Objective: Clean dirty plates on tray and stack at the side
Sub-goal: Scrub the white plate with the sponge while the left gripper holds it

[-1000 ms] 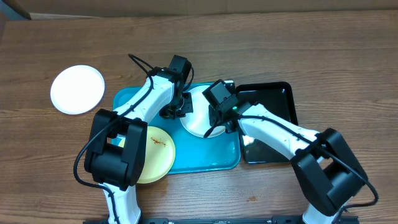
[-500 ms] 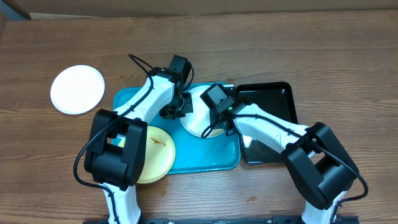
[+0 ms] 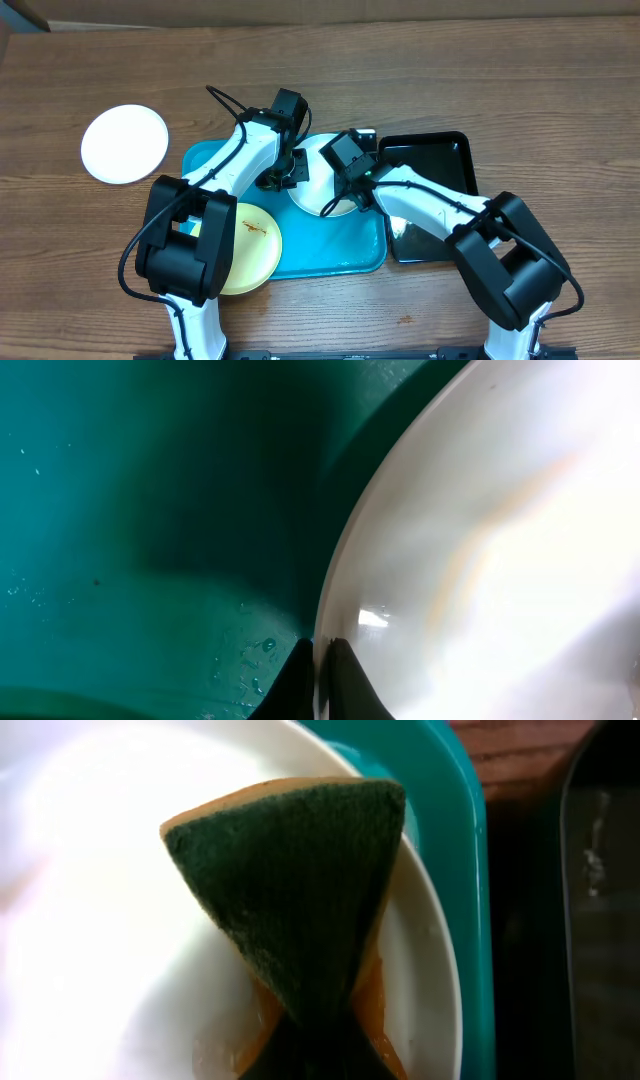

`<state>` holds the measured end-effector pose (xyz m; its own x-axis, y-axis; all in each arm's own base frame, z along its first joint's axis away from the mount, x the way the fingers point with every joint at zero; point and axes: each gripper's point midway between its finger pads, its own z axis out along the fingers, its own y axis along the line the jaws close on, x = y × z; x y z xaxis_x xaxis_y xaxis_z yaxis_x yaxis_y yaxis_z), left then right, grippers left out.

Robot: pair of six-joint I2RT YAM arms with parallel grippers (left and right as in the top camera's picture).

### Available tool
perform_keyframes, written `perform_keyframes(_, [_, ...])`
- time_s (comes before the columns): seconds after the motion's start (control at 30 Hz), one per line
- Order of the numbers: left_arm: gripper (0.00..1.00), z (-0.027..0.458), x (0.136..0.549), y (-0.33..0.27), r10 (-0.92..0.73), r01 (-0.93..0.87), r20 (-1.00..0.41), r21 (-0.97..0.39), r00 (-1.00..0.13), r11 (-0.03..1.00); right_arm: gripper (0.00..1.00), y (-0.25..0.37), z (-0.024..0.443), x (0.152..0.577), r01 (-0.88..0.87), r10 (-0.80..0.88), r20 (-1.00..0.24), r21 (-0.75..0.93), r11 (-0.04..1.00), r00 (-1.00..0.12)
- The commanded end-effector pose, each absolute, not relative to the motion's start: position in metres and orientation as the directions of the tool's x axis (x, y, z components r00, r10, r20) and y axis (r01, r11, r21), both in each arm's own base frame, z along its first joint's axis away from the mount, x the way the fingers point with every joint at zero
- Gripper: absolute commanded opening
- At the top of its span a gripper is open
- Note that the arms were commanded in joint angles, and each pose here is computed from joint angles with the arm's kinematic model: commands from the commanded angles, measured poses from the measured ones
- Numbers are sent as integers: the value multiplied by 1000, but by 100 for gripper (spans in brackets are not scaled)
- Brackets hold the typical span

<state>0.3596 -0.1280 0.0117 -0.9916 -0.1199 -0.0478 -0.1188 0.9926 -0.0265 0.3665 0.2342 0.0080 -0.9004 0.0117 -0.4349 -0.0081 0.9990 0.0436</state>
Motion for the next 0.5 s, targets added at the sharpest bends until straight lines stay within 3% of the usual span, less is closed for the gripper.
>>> perform_keyframes(0.0, [4, 14, 356, -117, -51, -53, -57, 46, -997, 997, 4, 227, -21, 366, -24, 9, -350, 89, 996, -937])
perform_keyframes(0.47, [4, 15, 356, -103, -31, -39, -65, 122, -997, 992, 4, 225, -18, 389, -104, -27, -372, 188, 977, -928])
